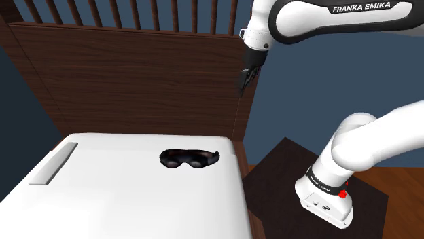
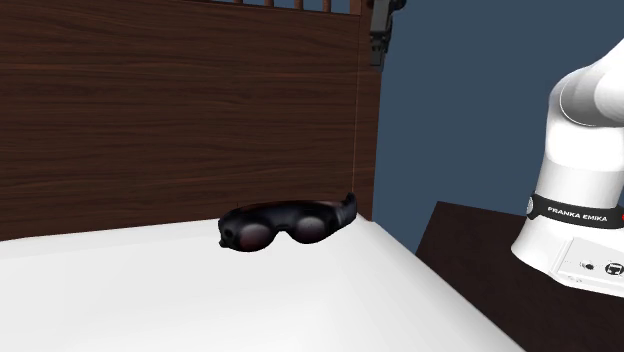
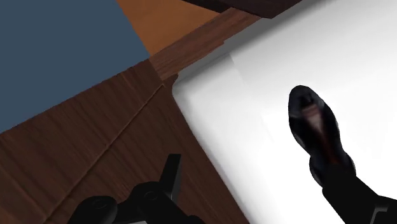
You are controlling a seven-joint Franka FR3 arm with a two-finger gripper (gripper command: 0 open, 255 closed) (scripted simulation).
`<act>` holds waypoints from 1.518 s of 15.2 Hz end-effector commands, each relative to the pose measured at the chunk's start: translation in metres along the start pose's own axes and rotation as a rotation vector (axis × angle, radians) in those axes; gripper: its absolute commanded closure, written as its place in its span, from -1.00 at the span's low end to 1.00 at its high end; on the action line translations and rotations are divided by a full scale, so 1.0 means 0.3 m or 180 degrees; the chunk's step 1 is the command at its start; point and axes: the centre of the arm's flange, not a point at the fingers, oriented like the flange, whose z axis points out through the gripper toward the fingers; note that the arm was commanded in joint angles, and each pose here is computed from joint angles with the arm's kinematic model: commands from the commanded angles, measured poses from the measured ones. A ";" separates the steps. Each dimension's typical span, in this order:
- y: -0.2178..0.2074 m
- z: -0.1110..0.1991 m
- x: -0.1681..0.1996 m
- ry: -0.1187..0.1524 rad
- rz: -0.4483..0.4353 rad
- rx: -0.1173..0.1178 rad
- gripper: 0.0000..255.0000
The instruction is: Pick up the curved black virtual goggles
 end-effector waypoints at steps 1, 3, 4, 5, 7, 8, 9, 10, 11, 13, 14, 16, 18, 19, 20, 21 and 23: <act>-0.056 0.057 0.043 -0.0026 -0.0118 -0.0034 -1.00; -0.114 0.118 0.085 -0.0053 -0.0232 -0.0070 -1.00; -0.143 0.149 0.105 -0.0067 -0.0289 -0.0088 -1.00; -0.173 0.180 0.124 -0.0081 -0.0346 -0.0105 -1.00; -0.232 0.243 0.160 -0.0108 -0.0460 -0.0141 -1.00; -0.261 0.274 0.177 -0.0122 -0.0517 -0.0159 -1.00; -0.291 0.306 0.194 -0.0136 -0.0574 -0.0176 -1.00; -0.321 0.339 0.210 -0.0150 -0.0630 -0.0194 -1.00; -0.351 0.371 0.225 -0.0163 -0.0687 -0.0212 -1.00; -0.412 0.437 0.253 -0.0191 -0.0801 -0.0247 -1.00; -0.442 0.470 0.266 -0.0205 -0.0858 -0.0265 -1.00; -0.503 0.537 0.290 -0.0232 -0.0972 -0.0301 -1.00; -0.563 0.605 0.311 -0.0260 -0.1086 -0.0336 -1.00; -0.594 0.639 0.321 -0.0273 -0.1143 -0.0354 -1.00; -0.624 0.673 0.330 -0.0287 -0.1200 -0.0372 -1.00; -0.654 0.708 0.338 -0.0301 -0.1257 -0.0390 -1.00; -0.715 0.778 0.353 -0.0329 -0.1371 -0.0425 -1.00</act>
